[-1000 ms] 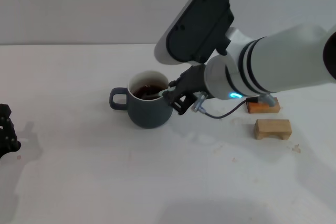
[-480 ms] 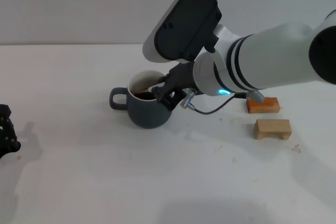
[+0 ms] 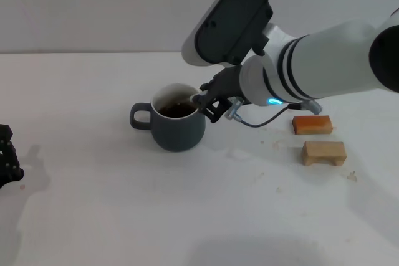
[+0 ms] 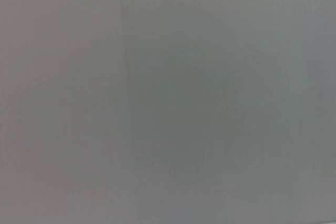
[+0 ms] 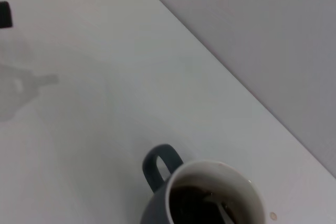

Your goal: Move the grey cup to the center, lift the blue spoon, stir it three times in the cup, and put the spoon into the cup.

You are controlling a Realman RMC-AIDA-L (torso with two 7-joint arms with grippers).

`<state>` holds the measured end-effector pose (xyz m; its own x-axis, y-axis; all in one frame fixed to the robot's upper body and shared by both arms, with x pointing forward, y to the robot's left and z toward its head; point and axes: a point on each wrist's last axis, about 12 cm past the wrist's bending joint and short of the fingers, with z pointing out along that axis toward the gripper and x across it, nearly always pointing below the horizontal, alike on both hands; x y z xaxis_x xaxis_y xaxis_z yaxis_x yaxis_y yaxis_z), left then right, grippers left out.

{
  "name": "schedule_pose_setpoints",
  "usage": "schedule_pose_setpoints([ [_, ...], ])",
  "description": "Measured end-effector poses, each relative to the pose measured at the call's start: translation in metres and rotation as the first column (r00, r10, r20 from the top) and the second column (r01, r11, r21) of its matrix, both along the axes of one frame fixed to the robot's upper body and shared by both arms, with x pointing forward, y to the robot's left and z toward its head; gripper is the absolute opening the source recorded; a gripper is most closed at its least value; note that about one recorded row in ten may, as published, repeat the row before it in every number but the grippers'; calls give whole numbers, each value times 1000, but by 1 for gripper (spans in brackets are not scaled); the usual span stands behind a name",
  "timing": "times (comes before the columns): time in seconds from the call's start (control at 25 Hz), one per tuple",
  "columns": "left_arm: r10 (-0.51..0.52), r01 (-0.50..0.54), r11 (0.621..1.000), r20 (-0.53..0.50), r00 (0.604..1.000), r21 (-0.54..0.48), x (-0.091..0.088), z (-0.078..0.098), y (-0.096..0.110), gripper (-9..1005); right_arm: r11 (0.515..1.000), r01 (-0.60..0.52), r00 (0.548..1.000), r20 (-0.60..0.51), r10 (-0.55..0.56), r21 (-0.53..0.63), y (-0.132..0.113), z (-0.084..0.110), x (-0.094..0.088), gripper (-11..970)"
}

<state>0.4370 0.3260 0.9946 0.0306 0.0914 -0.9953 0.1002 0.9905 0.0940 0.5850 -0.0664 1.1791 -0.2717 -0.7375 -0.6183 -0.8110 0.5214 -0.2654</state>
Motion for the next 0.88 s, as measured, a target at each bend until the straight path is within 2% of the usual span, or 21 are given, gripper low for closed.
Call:
schedule_pose_setpoints([
  [0.4, -1, 1, 1000, 1, 1000, -2, 0, 0, 0, -2, 1000, 11, 999, -40, -12, -22, -7, -4, -6, 161],
  [0.88, -2, 2, 1000, 2, 1000, -2, 1, 0, -1, -2, 998, -65, 998, -10, 65, 14, 13, -2, -16, 160],
])
